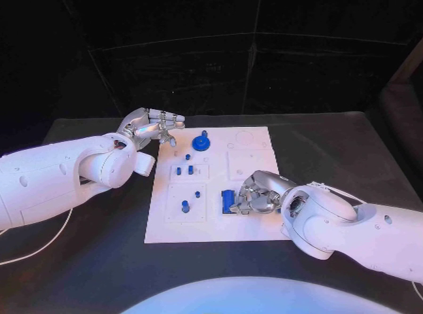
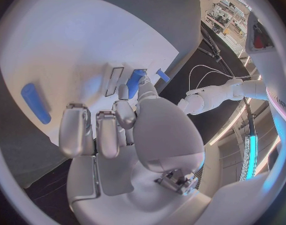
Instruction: Assemble the parts on the task board
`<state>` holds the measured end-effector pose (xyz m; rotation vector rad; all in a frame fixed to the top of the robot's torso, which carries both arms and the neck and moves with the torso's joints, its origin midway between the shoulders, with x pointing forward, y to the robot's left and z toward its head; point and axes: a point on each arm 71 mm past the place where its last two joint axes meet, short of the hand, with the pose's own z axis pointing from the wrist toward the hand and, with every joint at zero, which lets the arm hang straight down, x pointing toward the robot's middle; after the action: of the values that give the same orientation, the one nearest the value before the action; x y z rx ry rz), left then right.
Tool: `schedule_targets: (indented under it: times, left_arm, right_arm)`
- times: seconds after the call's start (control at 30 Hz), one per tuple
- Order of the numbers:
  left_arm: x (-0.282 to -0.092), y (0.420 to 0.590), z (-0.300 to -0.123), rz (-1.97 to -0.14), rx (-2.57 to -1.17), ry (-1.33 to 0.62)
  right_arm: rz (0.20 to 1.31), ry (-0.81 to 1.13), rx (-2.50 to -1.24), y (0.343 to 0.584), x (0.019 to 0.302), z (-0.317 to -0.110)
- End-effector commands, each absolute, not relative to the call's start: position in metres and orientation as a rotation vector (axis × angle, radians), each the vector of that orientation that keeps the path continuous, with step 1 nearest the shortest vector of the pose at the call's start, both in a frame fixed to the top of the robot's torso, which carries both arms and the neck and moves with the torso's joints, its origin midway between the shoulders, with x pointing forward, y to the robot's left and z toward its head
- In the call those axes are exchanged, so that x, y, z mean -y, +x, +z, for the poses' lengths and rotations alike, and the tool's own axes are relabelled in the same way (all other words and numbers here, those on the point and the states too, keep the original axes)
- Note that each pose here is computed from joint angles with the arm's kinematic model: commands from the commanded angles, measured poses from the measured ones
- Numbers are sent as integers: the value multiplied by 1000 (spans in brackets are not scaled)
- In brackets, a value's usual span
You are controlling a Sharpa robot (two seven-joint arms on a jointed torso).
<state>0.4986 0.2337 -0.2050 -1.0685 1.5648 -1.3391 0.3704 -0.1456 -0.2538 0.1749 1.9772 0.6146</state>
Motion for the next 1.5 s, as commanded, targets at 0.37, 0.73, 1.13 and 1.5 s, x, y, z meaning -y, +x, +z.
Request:
schedule_targets:
  times: [0.37,0.73,1.13,1.5]
  left_arm:
    - [-233,499,-204,-1351,-1566,-1066]
    - [-234,499,-204,-1348,-1568,-1068]
    - [-236,498,-204,-1346,-1568,-1070]
    - [-235,498,-204,-1349,-1562,-1066]
  right_arm:
    - [580,199,-1942,374,147,-253]
    - [660,231,-1900,368,153,-245]
    - [579,278,-1897,364,195,-240]
    - [411,190,-1890,364,232,-238]
